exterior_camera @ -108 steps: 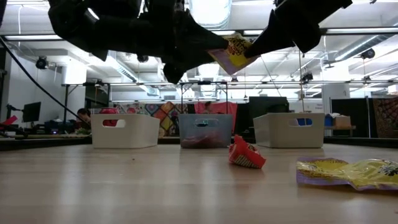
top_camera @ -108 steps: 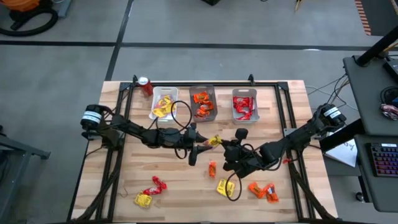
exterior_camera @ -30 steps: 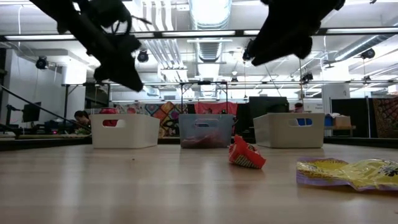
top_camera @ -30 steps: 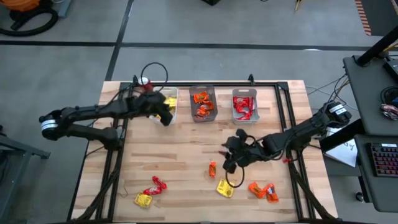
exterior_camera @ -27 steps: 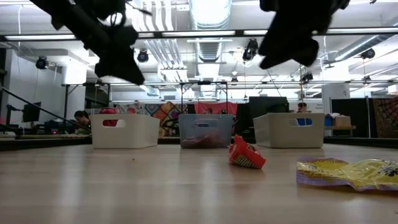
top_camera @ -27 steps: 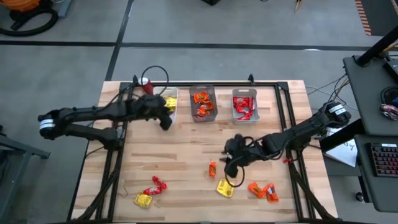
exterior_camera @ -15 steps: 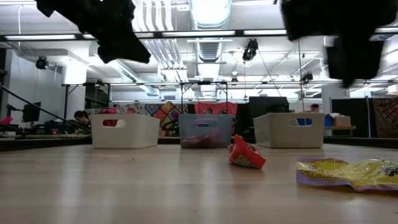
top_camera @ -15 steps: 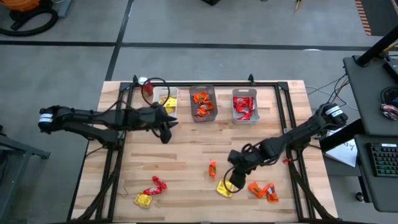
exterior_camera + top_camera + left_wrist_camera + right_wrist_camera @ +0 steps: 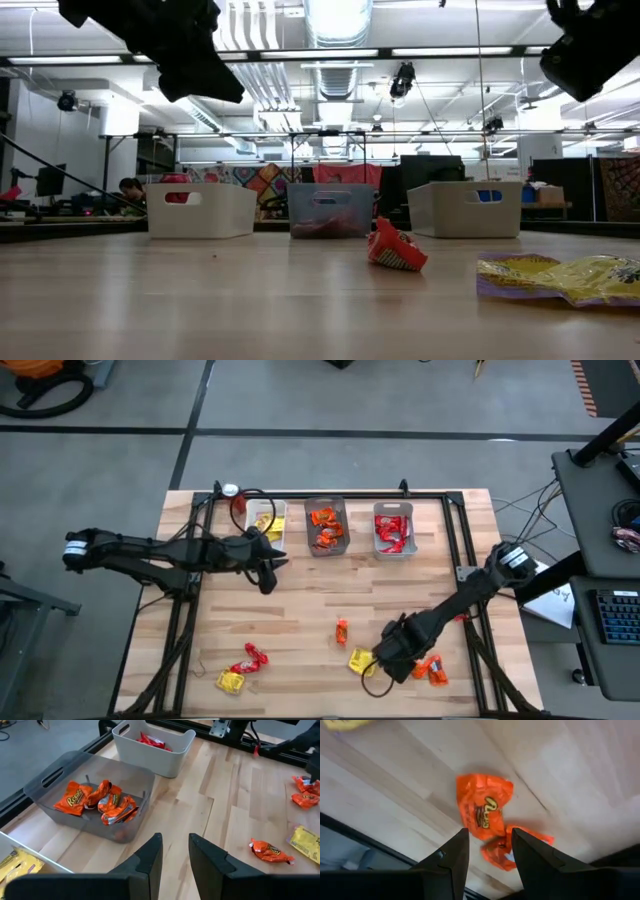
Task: Sort candy
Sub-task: Put the orange chocolate into the black bin
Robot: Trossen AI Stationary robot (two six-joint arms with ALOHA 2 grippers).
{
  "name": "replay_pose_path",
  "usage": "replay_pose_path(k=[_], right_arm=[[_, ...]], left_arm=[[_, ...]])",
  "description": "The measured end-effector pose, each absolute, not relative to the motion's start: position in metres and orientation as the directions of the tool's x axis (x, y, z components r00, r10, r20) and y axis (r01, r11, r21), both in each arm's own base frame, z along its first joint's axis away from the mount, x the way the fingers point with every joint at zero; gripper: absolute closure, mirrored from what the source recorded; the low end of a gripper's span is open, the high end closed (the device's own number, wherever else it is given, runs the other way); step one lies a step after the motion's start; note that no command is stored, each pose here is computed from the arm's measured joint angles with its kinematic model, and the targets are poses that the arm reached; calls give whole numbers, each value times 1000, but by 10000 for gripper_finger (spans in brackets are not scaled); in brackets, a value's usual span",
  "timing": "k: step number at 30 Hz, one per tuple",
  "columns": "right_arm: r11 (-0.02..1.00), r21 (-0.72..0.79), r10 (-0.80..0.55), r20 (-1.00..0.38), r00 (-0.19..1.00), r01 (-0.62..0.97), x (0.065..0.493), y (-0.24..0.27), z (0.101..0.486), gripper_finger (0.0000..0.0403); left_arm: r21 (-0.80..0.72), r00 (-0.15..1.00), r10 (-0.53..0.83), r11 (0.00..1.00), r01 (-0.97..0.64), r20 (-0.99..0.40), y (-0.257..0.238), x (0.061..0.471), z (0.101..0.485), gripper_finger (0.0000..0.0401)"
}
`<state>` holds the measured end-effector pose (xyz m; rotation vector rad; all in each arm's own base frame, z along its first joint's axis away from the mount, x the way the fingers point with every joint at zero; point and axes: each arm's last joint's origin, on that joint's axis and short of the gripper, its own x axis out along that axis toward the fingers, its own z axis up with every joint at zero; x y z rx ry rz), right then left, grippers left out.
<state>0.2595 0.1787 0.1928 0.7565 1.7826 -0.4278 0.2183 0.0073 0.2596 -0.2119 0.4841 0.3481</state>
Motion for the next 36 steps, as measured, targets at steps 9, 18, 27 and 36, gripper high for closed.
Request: replay_pose_path(k=[9, 18, 27, 36], right_arm=[[763, 77, 276, -937, -216, 642, 272, 192, 178, 212], [807, 45, 227, -944, -239, 589, 274, 192, 159, 195], [819, 30, 183, -960, -212, 572, 274, 183, 145, 212], [811, -10, 130, -972, -198, 584, 271, 178, 139, 266]], left_arm=[[-113, 823, 276, 920, -376, -496, 7, 220, 258, 322], [-111, 821, 275, 920, -376, -500, 7, 219, 257, 322], [-104, 812, 275, 920, -378, -515, 7, 219, 256, 322], [-101, 808, 275, 920, -378, -520, 7, 218, 255, 322]])
